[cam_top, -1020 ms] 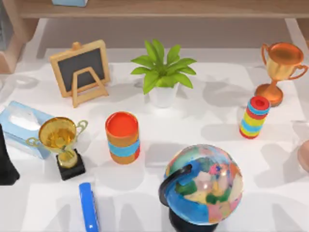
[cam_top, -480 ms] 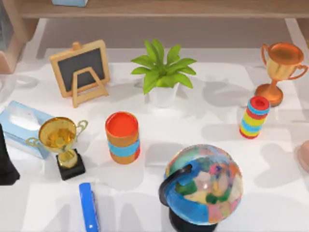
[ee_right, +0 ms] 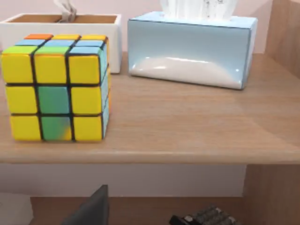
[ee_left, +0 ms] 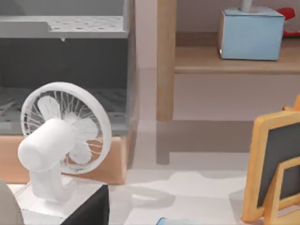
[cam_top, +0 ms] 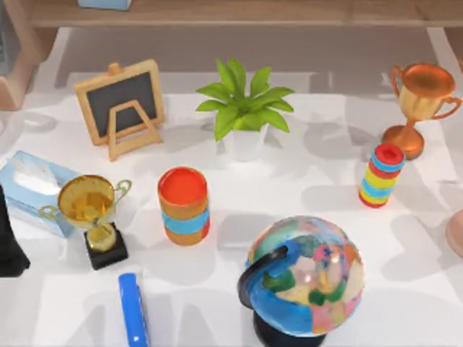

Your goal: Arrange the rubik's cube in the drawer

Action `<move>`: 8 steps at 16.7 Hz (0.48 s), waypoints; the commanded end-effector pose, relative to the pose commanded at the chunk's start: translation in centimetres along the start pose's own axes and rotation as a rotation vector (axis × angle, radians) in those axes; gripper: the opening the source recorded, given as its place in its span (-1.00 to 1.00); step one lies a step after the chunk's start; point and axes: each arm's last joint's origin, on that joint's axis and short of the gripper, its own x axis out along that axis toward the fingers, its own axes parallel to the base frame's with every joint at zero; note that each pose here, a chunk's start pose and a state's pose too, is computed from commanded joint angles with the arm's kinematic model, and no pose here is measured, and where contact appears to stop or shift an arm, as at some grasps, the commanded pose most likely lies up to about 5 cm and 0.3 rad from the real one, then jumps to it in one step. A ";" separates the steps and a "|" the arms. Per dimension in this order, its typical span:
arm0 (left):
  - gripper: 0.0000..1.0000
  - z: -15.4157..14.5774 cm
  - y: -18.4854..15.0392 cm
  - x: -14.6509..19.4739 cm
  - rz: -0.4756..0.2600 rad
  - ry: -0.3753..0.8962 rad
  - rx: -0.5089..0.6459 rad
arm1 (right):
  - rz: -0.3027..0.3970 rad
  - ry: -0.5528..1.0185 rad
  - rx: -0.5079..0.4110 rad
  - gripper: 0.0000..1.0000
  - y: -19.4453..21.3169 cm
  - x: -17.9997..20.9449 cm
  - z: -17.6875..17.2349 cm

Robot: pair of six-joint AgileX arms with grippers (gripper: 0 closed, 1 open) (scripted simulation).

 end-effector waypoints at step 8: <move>1.00 0.0 0.0 0.0 0.000 0.000 0.000 | 0.019 -0.013 0.015 1.00 8.3 6.7 -1.0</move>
